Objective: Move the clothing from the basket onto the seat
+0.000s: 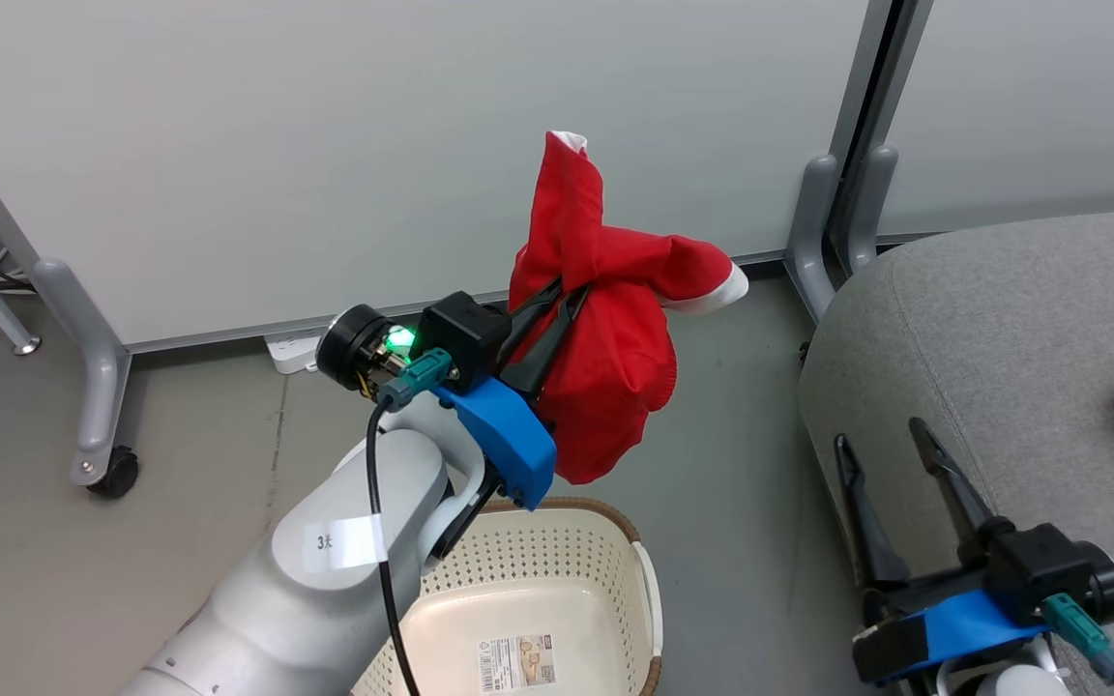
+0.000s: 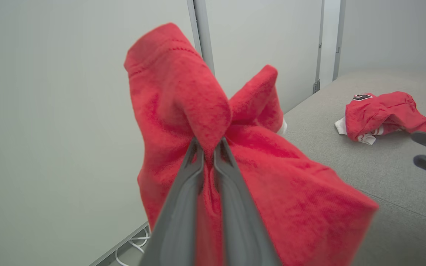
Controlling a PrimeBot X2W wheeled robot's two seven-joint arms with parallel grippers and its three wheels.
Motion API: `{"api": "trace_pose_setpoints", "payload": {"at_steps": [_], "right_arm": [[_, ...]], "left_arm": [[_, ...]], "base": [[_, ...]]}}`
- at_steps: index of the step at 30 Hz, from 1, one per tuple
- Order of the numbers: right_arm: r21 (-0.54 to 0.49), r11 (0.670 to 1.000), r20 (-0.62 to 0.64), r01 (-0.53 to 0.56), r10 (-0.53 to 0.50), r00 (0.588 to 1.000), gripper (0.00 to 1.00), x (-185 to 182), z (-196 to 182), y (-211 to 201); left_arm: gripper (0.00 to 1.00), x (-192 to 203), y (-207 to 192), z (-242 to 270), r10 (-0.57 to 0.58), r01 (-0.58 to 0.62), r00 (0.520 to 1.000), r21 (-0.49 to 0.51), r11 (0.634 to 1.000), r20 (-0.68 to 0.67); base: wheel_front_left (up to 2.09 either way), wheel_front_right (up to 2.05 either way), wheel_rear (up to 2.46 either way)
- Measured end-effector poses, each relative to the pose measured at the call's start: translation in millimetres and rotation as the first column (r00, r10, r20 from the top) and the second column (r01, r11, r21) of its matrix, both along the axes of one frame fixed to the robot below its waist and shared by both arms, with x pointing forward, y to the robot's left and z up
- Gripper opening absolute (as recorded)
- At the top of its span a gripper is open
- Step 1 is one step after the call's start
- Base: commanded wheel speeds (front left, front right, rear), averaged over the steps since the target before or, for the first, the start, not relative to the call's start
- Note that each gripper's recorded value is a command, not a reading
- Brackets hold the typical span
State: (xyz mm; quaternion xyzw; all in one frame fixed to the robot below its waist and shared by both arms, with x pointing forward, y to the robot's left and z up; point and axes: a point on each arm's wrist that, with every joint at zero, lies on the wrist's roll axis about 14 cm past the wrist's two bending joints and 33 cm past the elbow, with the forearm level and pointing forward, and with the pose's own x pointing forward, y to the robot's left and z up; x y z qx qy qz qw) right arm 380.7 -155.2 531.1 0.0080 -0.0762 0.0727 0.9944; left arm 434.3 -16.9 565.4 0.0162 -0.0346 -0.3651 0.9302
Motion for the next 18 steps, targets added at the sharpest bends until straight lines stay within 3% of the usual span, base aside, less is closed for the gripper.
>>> {"api": "trace_pose_setpoints", "payload": {"at_steps": [11, 18], "right_arm": [[0.032, 0.991, -0.027, -0.127, 0.128, 0.991, 1.0, -3.4, -8.3, 43.4], [0.038, 0.96, -0.022, -0.276, 0.277, 0.961, 1.0, -5.9, -5.6, 93.1]], "left_arm": [[0.0, -0.3, 1.0, -5.9, -0.002, 0.002, 1.0, 0.007, 1.0, -0.013], [0.0, 0.4, -0.2, -11.1, -0.006, 0.006, 1.0, 0.01, 1.0, -0.025]], "base": [[0.0, 0.0, 0.0], [0.0, 0.0, 0.0]]}}
